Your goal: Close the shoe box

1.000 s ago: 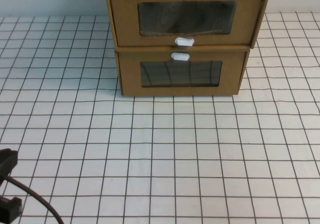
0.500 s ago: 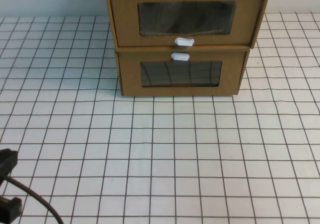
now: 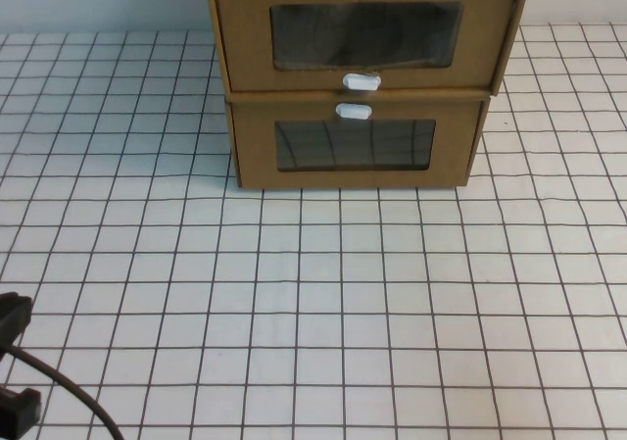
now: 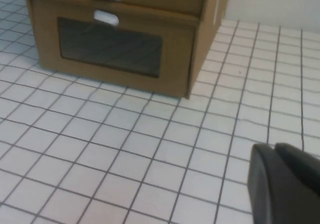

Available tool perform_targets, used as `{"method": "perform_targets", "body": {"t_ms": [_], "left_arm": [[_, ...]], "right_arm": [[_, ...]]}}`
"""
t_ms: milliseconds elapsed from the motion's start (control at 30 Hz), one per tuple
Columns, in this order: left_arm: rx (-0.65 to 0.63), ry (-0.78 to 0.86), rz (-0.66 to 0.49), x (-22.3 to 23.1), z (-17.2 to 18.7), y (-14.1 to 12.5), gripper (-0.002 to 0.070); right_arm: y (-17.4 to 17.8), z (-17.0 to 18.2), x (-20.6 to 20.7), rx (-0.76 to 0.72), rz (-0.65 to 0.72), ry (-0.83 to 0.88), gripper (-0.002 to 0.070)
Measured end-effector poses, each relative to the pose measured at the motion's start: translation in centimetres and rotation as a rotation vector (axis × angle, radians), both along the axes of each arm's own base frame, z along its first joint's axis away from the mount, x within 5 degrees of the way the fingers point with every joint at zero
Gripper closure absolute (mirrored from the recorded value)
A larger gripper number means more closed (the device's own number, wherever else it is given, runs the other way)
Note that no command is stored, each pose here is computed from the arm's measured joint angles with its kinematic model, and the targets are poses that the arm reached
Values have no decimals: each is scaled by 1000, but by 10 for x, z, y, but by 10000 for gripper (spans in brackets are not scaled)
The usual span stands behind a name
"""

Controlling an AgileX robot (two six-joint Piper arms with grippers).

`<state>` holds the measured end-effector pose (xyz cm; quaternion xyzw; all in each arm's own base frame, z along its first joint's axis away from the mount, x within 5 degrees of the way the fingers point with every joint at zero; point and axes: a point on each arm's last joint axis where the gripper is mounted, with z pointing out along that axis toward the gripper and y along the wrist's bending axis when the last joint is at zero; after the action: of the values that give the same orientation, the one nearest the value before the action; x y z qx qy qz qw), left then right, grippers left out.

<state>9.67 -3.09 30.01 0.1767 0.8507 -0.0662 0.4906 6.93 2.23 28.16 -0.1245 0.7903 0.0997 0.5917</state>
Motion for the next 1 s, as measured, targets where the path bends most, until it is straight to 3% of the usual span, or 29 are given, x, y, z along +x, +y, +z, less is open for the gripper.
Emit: {"method": "perform_targets", "body": {"t_ms": [133, 433, 1000], "left_arm": [[5, -1, 1, 0, 0, 0, 677], [14, -3, 1, 0, 0, 1, 677], [17, -4, 2, 0, 0, 1, 677]], "right_arm": [[-9, -41, -5, 69, -122, -3, 689], [-26, -88, -13, 100, -400, -62, 689], [-28, -108, -17, 73, -450, 11, 689]]}}
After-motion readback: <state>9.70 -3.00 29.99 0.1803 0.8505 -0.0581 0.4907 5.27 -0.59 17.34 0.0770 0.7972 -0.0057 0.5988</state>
